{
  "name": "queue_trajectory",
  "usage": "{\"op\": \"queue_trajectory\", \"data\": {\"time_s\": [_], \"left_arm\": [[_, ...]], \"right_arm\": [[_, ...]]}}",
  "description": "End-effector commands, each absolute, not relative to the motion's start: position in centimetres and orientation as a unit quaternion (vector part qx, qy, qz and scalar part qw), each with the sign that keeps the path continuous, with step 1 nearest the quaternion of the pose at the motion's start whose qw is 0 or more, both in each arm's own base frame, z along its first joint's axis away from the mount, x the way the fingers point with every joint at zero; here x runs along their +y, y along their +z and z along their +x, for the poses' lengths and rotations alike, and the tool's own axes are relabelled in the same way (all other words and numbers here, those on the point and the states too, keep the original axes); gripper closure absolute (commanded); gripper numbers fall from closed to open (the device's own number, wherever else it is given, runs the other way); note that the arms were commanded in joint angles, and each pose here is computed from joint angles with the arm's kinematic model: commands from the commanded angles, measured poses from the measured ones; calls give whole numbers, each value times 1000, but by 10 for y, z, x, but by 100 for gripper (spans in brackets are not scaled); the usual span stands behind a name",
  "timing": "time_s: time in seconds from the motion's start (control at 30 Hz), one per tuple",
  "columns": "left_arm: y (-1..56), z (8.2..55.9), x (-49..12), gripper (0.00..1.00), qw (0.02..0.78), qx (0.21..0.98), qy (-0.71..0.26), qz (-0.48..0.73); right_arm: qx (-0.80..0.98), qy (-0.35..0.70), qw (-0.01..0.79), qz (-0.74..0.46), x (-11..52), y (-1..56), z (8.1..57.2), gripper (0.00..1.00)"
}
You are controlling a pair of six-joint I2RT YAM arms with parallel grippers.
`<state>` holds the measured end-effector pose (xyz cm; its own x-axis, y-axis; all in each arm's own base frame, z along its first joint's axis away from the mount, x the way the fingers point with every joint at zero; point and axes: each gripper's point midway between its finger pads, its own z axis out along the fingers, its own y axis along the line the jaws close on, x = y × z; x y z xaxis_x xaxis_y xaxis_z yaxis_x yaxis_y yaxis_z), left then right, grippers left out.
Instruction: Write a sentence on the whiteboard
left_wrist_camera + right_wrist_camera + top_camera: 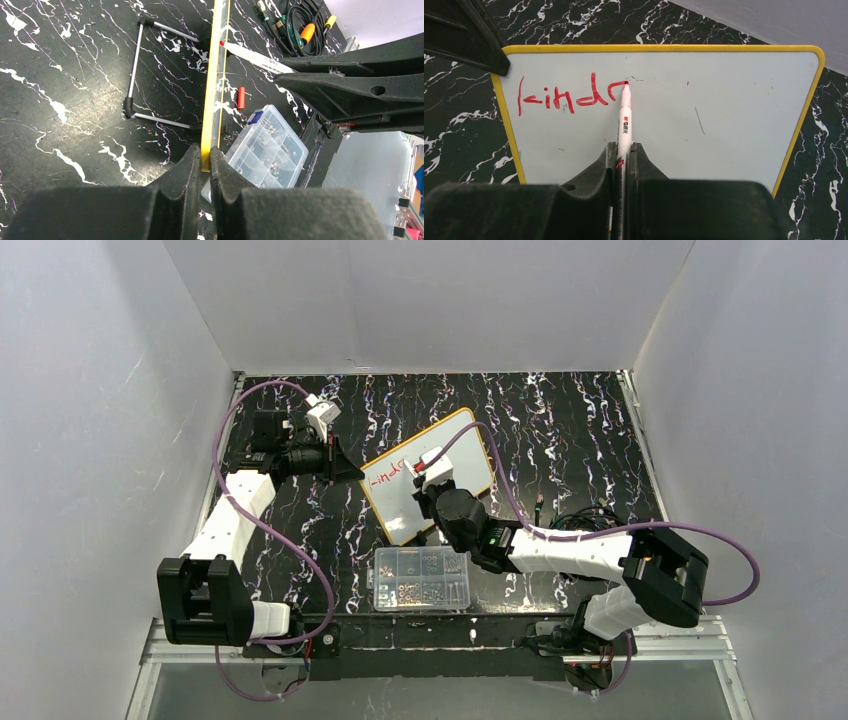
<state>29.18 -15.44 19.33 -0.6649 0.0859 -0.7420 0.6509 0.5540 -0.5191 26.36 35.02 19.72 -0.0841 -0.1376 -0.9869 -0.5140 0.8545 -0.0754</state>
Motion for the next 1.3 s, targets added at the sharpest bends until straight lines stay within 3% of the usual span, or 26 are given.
{"op": "queue_trajectory", "data": {"time_s": [0.0,1.27], "left_arm": [[207,281,-159,100,346,798,-429,242],[207,282,-159,100,347,799,-428,242]], "right_arm": [[732,156,626,-218,348,189,262,99],[732,168,625,-214,341,197,252,99]]}}
